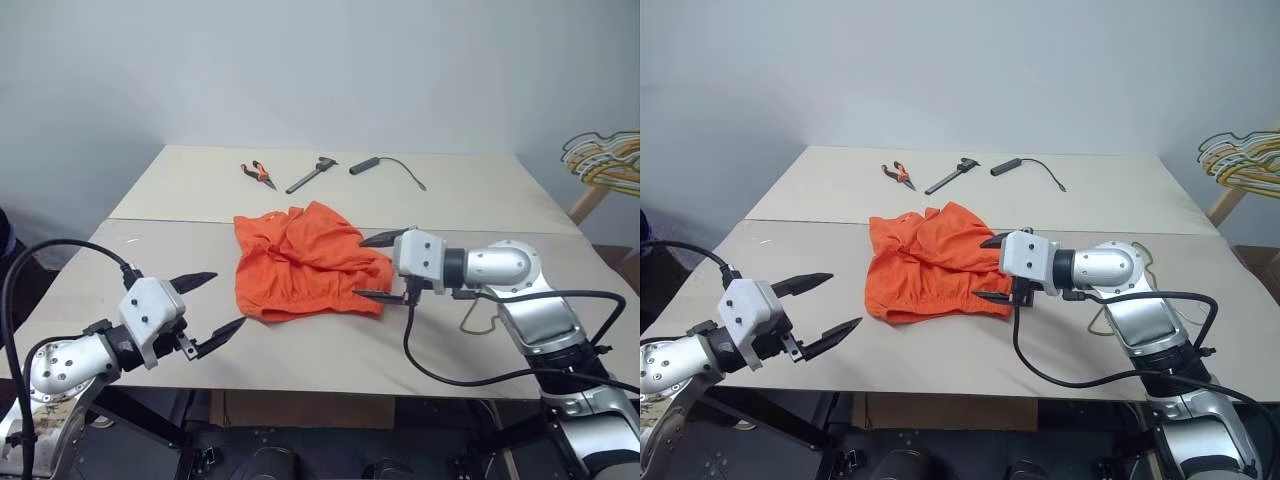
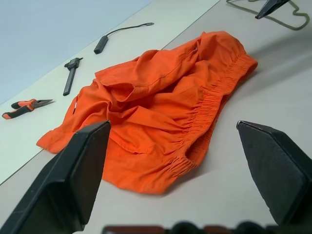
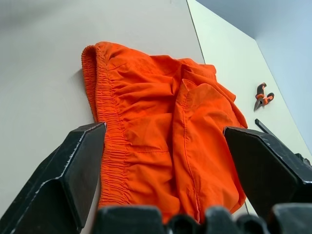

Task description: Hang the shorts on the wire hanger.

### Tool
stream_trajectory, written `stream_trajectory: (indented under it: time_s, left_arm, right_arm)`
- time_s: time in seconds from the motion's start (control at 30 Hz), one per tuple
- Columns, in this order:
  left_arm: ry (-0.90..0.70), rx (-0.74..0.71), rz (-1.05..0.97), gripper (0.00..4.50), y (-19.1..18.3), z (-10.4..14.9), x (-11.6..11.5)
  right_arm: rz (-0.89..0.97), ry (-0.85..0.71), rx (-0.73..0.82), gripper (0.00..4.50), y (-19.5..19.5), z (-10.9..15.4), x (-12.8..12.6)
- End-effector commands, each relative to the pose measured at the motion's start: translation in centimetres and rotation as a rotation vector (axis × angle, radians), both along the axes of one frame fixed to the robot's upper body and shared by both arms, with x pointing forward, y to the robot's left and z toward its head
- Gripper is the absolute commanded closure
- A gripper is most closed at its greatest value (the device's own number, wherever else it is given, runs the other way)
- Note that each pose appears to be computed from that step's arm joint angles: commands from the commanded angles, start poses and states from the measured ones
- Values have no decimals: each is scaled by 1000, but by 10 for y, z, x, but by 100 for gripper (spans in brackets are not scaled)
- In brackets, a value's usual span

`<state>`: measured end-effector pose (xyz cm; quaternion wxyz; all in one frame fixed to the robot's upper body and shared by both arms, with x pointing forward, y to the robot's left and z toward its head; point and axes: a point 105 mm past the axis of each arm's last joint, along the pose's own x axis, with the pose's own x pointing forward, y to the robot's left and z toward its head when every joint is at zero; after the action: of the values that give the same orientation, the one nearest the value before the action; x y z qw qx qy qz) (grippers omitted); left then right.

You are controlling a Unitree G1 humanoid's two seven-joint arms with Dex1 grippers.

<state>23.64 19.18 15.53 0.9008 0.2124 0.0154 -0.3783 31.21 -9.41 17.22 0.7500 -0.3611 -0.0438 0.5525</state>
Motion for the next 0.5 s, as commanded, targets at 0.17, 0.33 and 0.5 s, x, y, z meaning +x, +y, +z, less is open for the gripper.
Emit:
stream_trajectory:
  time_s: [0.17, 0.33, 0.5]
  left_arm:
    - [-36, -4, 29, 0, 3, 11, 2]
    - [-38, 20, 30, 0, 4, 9, 2]
    - [-20, 54, 26, 0, 6, 3, 1]
  right_arm:
    - [20, -55, 17, 4, 6, 12, 0]
    - [21, -55, 18, 4, 7, 12, 0]
    - [18, -48, 13, 4, 8, 12, -1]
